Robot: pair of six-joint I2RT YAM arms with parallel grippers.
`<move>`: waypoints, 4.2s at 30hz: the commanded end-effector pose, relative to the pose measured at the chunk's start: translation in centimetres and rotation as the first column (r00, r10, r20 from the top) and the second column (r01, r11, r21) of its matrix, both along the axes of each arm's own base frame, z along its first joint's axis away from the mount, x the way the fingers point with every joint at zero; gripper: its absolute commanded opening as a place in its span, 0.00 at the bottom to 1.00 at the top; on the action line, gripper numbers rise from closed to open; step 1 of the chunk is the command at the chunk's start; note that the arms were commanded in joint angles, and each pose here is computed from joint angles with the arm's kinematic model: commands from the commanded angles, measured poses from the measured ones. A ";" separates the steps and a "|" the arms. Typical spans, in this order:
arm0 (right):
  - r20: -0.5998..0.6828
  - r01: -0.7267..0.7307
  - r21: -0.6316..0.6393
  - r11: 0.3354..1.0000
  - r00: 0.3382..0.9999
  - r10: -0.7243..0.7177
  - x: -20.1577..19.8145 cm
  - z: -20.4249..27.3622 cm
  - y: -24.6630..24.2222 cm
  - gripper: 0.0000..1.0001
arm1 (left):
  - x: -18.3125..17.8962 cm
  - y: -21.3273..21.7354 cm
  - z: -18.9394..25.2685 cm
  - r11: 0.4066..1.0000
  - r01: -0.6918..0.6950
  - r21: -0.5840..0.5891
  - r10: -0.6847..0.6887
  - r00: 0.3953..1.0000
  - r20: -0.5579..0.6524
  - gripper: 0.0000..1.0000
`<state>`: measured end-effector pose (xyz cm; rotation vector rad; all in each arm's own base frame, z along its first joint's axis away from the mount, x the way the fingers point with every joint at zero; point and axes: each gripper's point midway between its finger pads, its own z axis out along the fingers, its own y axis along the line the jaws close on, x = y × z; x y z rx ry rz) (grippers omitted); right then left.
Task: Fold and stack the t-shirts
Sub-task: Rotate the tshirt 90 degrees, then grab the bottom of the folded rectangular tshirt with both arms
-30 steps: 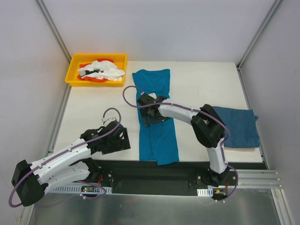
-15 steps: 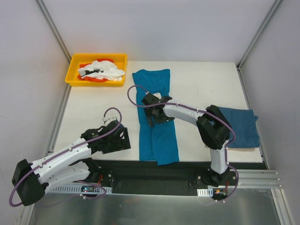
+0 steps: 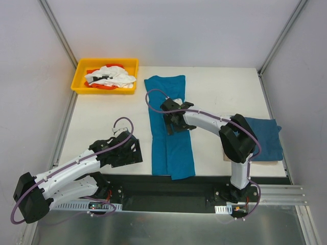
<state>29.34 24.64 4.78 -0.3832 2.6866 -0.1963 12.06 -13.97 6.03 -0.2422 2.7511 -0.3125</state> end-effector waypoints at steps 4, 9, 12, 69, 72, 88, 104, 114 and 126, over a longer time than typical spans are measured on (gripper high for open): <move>0.013 -0.056 0.097 0.994 0.998 0.055 -0.7 3.2 0.3 0.97 | 0.9 -0.2 1.0 1.000 -0.004 -0.013 0.005 0.999 0.041 0.99; 0.008 -0.171 0.251 0.953 0.985 0.175 -2.6 4.7 4.1 0.97 | 1.0 0.0 1.0 1.000 -0.010 -0.013 0.010 0.999 0.040 0.99; -0.010 -0.191 0.246 0.950 0.980 0.200 -3.6 4.0 5.1 0.97 | 1.1 0.0 1.1 1.000 -0.012 -0.016 0.013 0.999 0.041 0.99; 0.034 0.005 0.092 0.996 0.999 -0.008 11.9 -1.1 1.6 0.97 | 1.2 -0.8 -0.3 1.000 0.021 0.012 -0.020 1.000 -0.022 0.99; 0.009 -0.065 0.156 0.986 0.998 0.065 11.2 -0.8 2.9 0.97 | 1.2 -1.0 -0.3 1.000 0.026 0.007 -0.025 0.999 -0.029 0.99; 0.081 -0.048 0.333 0.942 0.996 0.022 0.2 7.1 -1.2 0.98 | -0.2 -7.5 -0.7 0.942 0.129 -0.311 -0.165 0.982 -0.092 0.94; -0.278 0.158 0.473 0.867 0.960 -0.023 -16.4 0.0 -6.1 0.90 | -1.9 -11.4 -2.9 0.912 0.203 -0.356 -0.288 0.936 -0.204 0.47; -0.349 0.156 0.504 0.850 0.937 0.035 -18.9 -1.3 -5.5 0.75 | -2.7 -11.3 -4.0 0.921 0.186 -0.341 -0.286 0.919 -0.271 0.02; -0.423 0.175 0.438 0.882 0.905 0.031 -20.7 -3.0 -5.3 0.40 | -3.3 -11.0 -3.7 0.919 0.171 -0.354 -0.276 0.922 -0.272 0.00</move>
